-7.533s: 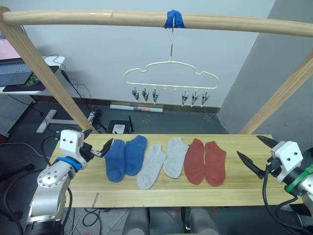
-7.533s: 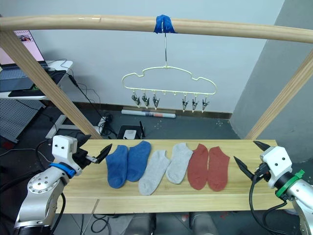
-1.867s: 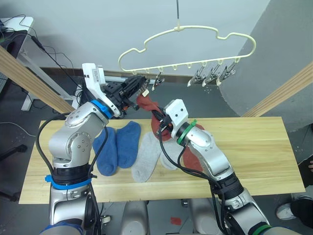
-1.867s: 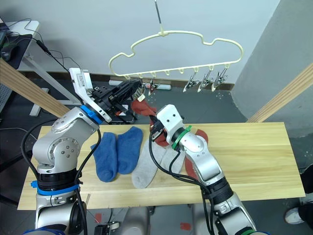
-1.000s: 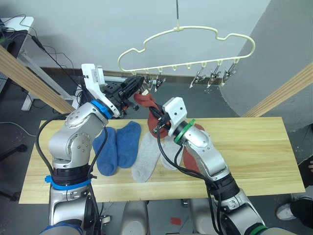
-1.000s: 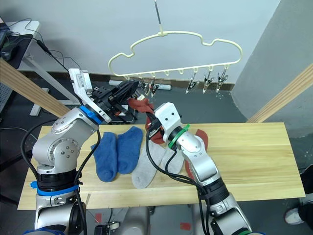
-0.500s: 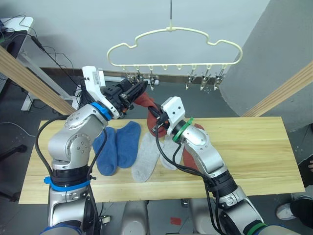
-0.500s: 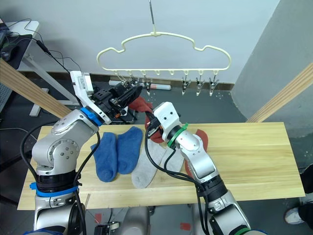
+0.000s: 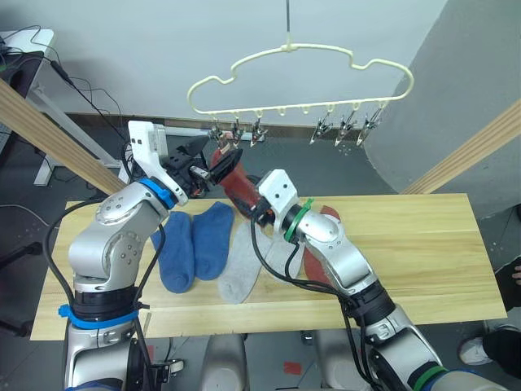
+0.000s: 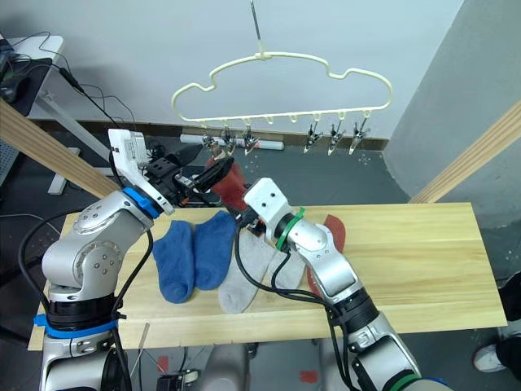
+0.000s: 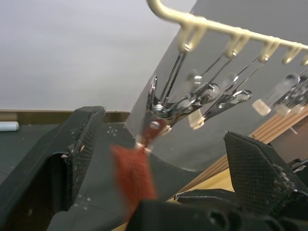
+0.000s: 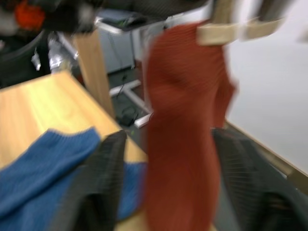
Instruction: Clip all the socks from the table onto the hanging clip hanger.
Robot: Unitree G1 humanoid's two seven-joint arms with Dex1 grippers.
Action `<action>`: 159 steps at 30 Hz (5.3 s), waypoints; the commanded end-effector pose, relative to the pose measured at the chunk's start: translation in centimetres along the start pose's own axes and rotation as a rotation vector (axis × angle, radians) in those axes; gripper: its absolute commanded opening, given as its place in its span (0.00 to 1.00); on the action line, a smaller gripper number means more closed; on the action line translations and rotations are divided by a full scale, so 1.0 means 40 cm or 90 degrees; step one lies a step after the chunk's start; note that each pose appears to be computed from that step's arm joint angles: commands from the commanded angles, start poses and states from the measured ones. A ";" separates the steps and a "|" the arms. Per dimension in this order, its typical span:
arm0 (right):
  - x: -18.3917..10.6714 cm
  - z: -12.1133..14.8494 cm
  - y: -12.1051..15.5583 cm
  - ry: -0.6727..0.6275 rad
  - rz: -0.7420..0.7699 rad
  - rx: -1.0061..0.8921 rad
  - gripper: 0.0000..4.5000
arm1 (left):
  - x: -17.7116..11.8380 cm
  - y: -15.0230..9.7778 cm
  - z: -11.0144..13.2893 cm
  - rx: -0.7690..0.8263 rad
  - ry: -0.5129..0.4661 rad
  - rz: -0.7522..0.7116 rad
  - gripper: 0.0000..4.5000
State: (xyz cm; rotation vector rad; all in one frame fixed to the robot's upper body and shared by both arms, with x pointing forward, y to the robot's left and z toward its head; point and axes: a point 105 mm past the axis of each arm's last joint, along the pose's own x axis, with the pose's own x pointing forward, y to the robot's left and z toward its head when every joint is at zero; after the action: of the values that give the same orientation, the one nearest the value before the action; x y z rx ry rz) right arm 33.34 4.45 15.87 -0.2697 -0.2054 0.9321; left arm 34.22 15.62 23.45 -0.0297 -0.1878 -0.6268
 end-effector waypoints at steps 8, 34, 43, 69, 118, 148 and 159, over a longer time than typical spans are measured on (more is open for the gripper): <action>-0.190 0.078 -0.026 -0.006 0.050 -0.059 0.65 | -0.034 -0.060 0.004 0.148 -0.058 -0.011 1.00; -0.427 0.201 -0.145 0.052 -0.061 -0.044 0.66 | 0.020 -0.069 -0.015 0.147 -0.176 0.127 0.62; -0.435 0.201 -0.154 0.057 -0.076 -0.045 0.66 | 0.052 -0.065 -0.019 0.128 -0.181 0.130 0.62; -0.438 0.215 -0.156 0.037 -0.069 -0.033 0.66 | 0.088 -0.037 0.005 0.130 -0.203 0.179 0.44; -0.362 -0.168 -0.069 0.285 -0.280 0.084 1.00 | 0.102 -0.080 0.042 0.150 -0.198 0.091 0.00; -0.365 -0.362 -0.108 0.373 -0.409 0.162 0.31 | 0.088 -0.088 0.039 0.091 -0.147 -0.007 0.00; -0.320 -0.149 -0.181 0.249 -0.287 -0.211 0.01 | 0.088 -0.089 0.068 0.033 -0.140 -0.047 0.00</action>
State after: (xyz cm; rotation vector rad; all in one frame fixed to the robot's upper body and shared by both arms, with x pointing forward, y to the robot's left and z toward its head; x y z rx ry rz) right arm 33.75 -12.76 10.74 -0.6628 0.0181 0.3175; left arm 35.50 11.27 24.69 -0.0480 -0.3447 -0.6599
